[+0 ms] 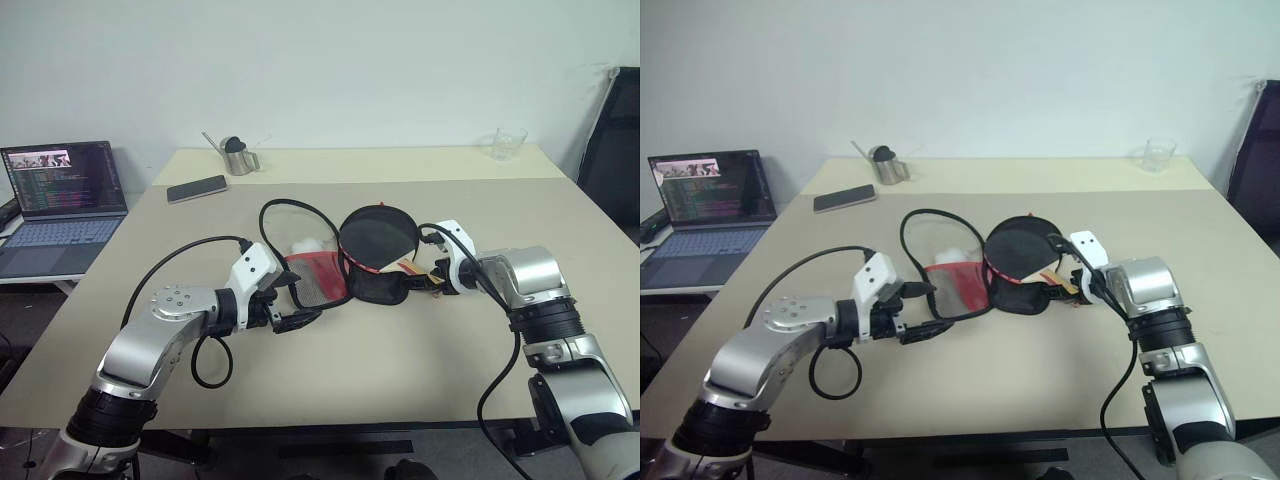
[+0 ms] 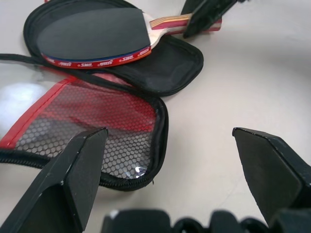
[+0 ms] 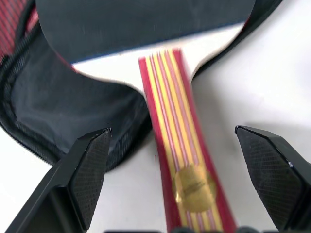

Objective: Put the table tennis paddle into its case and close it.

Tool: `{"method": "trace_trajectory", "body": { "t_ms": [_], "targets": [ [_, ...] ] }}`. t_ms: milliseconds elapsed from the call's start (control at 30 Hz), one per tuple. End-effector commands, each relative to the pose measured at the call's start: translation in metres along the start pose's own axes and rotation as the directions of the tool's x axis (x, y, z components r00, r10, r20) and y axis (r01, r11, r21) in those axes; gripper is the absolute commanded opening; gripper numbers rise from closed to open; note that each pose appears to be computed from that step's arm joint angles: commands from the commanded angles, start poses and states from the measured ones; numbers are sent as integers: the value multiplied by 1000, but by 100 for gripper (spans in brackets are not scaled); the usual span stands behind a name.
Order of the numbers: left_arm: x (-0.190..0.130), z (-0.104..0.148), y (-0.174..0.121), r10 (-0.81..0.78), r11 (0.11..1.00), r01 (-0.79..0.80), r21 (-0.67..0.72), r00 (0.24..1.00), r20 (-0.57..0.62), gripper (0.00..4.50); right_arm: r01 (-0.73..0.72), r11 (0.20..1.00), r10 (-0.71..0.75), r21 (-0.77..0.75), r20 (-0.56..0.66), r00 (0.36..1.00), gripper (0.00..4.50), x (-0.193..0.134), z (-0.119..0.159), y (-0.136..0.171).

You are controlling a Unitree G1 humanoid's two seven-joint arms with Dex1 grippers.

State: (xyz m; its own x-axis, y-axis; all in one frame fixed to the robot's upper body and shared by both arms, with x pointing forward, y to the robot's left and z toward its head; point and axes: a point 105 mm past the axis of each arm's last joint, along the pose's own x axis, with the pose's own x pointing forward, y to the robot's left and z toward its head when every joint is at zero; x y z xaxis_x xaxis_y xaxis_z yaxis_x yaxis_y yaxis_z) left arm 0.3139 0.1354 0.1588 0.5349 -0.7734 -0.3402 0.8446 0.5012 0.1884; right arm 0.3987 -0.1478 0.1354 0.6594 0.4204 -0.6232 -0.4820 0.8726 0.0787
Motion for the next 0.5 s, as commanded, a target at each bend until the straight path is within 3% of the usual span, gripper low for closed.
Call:
{"method": "trace_trajectory", "body": {
  "t_ms": [33, 300, 500],
  "targets": [
    [-1, 10, 2, 7, 999, -8, 38, 1000, 29, 450, -34, 998, 32, 43, 35, 999, 394, 3, 2, 3],
    [-2, 10, 2, 12, 999, -13, 41, 1000, 28, 450, -50, 996, 45, 80, 59, 997, 131, 5, 4, -1],
    [-2, 10, 2, 11, 999, -12, 41, 1000, 28, 450, -61, 996, 53, 67, 116, 992, 124, -10, 22, 1]
  ]
}}
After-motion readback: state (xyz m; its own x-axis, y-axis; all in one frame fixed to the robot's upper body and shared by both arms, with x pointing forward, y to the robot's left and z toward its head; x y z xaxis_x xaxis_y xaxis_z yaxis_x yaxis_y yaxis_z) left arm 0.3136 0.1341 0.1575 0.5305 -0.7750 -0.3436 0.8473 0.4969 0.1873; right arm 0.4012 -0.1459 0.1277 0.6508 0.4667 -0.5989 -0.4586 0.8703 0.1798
